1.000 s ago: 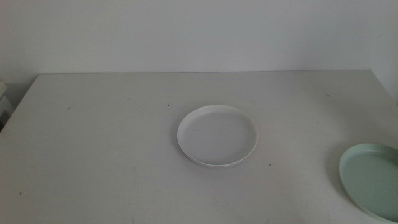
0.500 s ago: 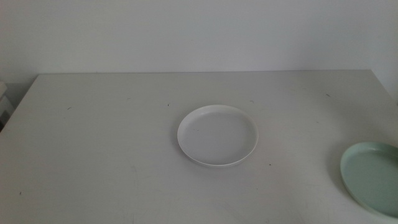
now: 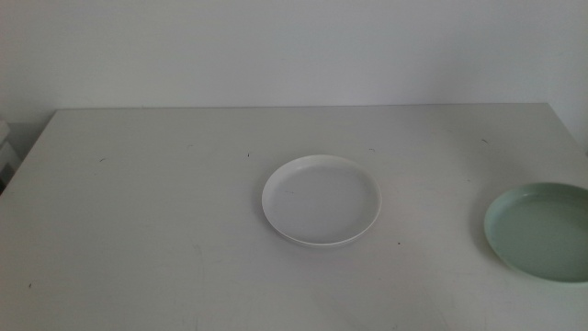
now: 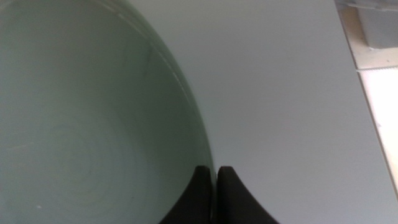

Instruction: Stack the three bowls on top of each other.

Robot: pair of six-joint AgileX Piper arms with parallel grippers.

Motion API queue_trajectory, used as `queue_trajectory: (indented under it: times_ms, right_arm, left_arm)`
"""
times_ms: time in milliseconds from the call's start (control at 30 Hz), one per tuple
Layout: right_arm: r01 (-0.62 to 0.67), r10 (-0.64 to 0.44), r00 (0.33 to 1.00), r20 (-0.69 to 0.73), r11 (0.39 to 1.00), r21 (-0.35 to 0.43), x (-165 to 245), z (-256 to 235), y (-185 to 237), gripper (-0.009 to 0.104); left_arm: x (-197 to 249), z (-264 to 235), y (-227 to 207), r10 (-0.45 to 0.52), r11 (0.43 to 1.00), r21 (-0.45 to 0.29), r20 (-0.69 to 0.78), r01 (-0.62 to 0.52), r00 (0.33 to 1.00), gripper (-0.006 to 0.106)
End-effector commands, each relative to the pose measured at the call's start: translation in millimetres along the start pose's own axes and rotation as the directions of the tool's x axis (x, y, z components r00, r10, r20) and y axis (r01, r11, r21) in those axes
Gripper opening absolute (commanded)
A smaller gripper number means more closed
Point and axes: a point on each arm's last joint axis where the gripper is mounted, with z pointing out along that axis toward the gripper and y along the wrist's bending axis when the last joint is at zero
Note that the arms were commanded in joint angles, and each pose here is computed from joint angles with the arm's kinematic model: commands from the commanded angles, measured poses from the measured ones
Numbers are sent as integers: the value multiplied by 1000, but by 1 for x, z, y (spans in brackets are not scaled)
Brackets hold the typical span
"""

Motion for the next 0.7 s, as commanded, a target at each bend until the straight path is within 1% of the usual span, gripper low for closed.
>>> queue_trajectory:
  times_ms: [0,100,167,267,433,667]
  right_arm:
    - [1,4,995,98,999,-50,-9,-36,9,-1]
    - [12,-3,997,76,993,-120,-16,-55,24,-1]
    - [49,-40,997,63,987,-151,-19,-65,38,-1]
    - [124,-109,990,88,976,-178,-26,-79,67,-1]
    - [228,-197,968,156,949,-218,-29,-92,130,-1]
    - [381,-350,924,156,880,-283,-25,-80,223,-1]
  left_arm:
    - [1,-18,-6,1,1000,16,17,-1,1000,105]
    - [1,-18,-6,1,1000,16,17,-1,1000,105]
    - [1,-18,-6,1,1000,16,17,-1,1000,105]
    - [1,-18,-6,1,1000,16,17,-1,1000,105]
    - [1,-18,-6,1,1000,16,17,-1,1000,105]
    - [1,-18,-6,1,1000,16,17,-1,1000,105]
